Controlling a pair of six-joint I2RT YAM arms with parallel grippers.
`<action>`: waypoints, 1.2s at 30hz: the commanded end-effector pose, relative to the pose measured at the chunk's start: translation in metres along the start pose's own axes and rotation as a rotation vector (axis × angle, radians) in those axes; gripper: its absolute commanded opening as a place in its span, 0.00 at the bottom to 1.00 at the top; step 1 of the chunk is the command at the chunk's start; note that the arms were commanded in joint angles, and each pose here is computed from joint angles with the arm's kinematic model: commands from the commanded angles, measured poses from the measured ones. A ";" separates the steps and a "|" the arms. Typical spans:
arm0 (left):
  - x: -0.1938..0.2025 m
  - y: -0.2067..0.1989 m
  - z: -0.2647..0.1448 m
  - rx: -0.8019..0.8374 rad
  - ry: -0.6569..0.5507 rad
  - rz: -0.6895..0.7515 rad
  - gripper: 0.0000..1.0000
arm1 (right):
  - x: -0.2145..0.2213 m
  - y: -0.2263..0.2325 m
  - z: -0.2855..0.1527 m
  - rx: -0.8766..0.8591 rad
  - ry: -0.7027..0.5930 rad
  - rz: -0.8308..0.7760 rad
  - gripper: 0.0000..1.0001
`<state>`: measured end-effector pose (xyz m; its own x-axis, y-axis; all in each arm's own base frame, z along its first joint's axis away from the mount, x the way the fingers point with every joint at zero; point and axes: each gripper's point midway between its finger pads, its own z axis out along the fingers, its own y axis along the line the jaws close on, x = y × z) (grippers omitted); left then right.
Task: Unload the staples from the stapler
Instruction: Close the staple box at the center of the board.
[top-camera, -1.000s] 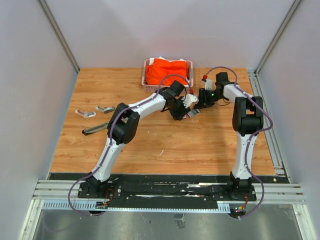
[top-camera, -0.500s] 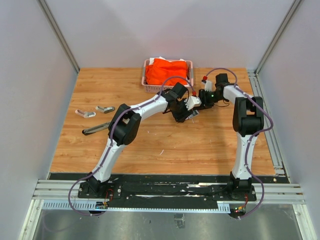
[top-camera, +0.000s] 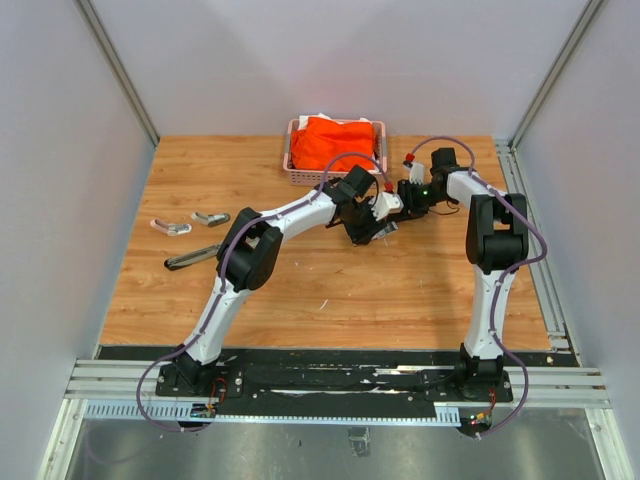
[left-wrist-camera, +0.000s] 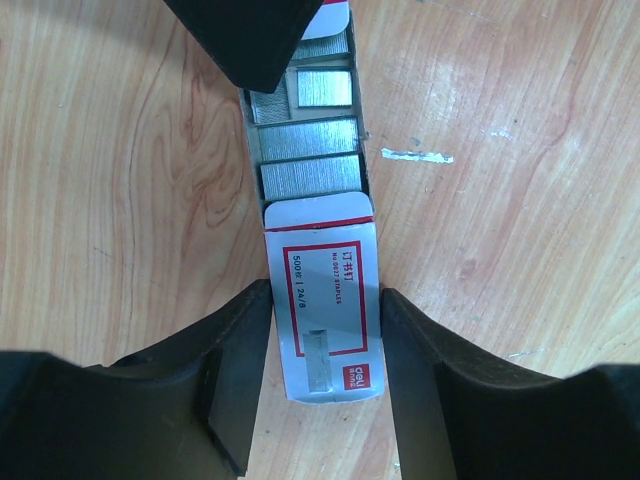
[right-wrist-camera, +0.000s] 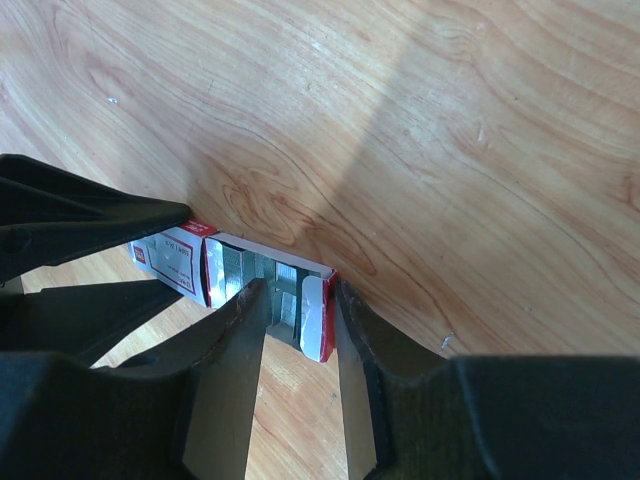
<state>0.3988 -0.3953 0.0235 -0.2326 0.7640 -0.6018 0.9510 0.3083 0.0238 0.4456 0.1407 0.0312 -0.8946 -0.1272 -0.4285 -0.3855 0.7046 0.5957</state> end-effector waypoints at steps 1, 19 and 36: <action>0.037 -0.026 0.015 0.081 0.116 0.034 0.53 | 0.020 0.002 0.005 0.017 0.066 0.017 0.35; 0.046 -0.037 0.010 0.101 0.160 0.075 0.53 | 0.030 -0.003 -0.009 0.026 0.074 0.051 0.36; 0.049 -0.044 0.012 0.124 0.161 0.065 0.54 | 0.046 -0.003 -0.017 0.057 0.094 0.068 0.36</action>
<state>0.3846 -0.3995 0.0226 -0.1527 0.7922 -0.5909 0.9747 0.2194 0.0421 0.4157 0.1357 0.0300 -0.9199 -0.1322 -0.3691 -0.3504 0.6997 0.6226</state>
